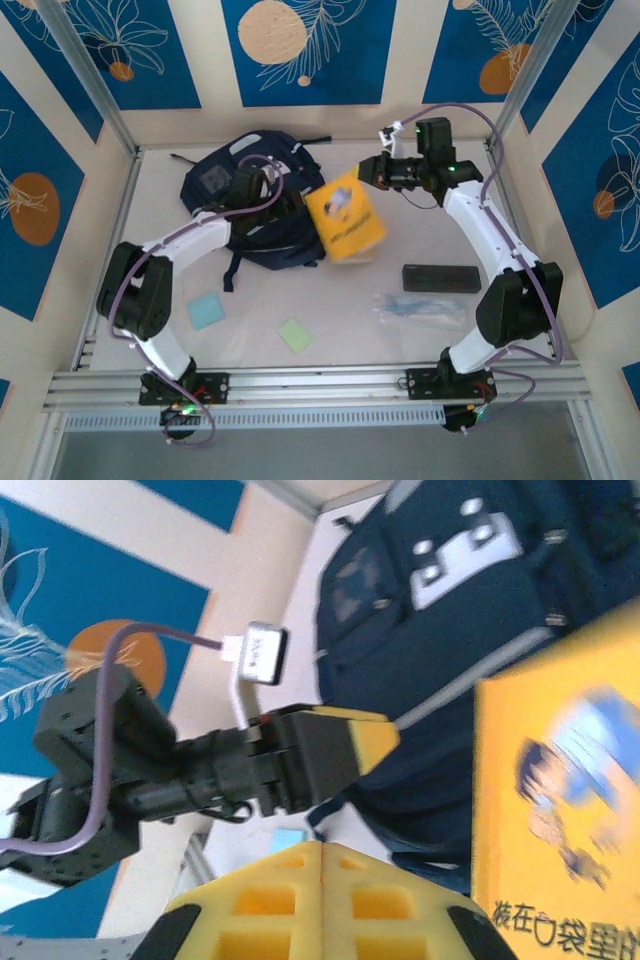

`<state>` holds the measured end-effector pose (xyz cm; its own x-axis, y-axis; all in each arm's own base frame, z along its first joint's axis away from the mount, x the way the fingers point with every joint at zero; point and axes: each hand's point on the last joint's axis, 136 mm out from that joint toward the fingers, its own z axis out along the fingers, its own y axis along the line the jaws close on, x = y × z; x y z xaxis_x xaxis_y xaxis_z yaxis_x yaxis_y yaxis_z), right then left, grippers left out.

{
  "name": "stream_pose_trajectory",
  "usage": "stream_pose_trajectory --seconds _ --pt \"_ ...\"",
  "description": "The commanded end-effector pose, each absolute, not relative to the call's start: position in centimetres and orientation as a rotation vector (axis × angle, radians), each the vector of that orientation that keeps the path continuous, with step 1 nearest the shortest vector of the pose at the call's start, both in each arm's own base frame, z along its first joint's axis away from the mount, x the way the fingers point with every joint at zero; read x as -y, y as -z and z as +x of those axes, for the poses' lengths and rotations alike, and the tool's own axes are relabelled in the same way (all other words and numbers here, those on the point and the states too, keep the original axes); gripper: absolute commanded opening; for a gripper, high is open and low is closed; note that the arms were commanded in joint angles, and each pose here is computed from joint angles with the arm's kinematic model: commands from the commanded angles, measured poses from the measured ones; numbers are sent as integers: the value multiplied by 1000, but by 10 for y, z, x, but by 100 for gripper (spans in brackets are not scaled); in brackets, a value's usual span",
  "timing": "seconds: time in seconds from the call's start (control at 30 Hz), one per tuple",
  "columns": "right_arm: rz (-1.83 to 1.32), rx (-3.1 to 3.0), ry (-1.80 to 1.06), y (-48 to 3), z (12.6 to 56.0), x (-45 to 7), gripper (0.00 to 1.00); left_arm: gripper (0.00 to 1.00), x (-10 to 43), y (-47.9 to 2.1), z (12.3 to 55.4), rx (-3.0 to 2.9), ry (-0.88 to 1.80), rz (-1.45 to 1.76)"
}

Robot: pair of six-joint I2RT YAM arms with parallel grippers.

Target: Pack the student bag

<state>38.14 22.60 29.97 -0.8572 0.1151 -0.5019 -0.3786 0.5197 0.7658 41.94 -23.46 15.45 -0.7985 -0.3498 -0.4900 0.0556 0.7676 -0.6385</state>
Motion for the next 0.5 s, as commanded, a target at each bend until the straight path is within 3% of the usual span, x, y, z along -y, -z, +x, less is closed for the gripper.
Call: stream_pose_trajectory --seconds 0.0,0.2,0.43,0.47 --pt "-272 -2255 -1470 -299 377 -255 0 68 213 -185 425 -2239 867 -262" --pt "-213 -2363 -1549 -241 387 -266 0 69 195 -182 419 -2223 830 -311" --pt "-84 -2493 -1392 -187 393 -237 0 69 211 -169 413 -2271 927 -315" --pt "-54 -2520 -1345 -180 393 -229 4 68 217 -168 411 -2278 945 -305"
